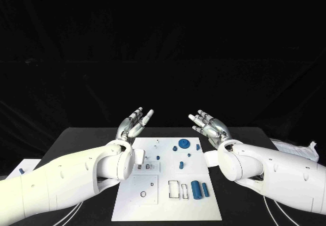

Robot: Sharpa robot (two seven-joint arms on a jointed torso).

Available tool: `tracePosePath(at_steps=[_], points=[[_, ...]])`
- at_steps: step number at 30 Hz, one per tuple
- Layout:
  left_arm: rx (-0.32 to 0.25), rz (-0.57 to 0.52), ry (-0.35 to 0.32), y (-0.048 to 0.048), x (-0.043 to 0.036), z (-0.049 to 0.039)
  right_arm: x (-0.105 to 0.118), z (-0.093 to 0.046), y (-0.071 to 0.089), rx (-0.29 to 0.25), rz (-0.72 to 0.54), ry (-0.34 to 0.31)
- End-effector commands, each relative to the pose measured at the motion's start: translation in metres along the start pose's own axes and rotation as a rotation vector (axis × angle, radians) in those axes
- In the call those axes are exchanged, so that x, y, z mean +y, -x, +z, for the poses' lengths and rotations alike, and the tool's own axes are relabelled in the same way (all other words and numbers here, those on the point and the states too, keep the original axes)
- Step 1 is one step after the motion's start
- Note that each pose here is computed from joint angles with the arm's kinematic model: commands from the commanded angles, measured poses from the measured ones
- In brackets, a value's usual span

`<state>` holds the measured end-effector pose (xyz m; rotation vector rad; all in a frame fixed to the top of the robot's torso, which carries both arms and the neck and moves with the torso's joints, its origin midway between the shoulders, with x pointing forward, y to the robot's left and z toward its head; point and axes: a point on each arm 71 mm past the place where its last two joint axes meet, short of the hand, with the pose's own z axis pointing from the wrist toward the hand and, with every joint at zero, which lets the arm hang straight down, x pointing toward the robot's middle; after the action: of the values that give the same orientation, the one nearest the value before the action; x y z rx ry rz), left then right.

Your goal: Assemble the parts on the task board

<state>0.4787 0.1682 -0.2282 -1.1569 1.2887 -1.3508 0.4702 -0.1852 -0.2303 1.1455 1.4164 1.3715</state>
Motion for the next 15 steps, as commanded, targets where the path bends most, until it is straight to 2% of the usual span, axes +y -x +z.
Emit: tracePosePath(at_steps=[1,5,10,11,15], points=[[0.062,-0.013,-0.038,-0.0051,-0.0034,0.0003,-0.003,0.0,-0.015,0.231,-0.024,-0.04],[0.062,-0.013,-0.038,-0.0051,-0.0034,0.0003,-0.004,0.0,-0.017,0.282,-0.034,-0.055],[0.062,-0.013,-0.038,-0.0051,-0.0034,0.0003,-0.005,0.0,-0.018,0.306,-0.039,-0.062],[0.024,-0.024,-0.044,0.0243,-0.0059,-0.0038,0.006,0.008,0.006,0.169,-0.264,0.073],[0.025,-0.033,-0.044,0.033,-0.0089,-0.0071,0.013,0.01,0.011,0.16,-0.354,0.124]])
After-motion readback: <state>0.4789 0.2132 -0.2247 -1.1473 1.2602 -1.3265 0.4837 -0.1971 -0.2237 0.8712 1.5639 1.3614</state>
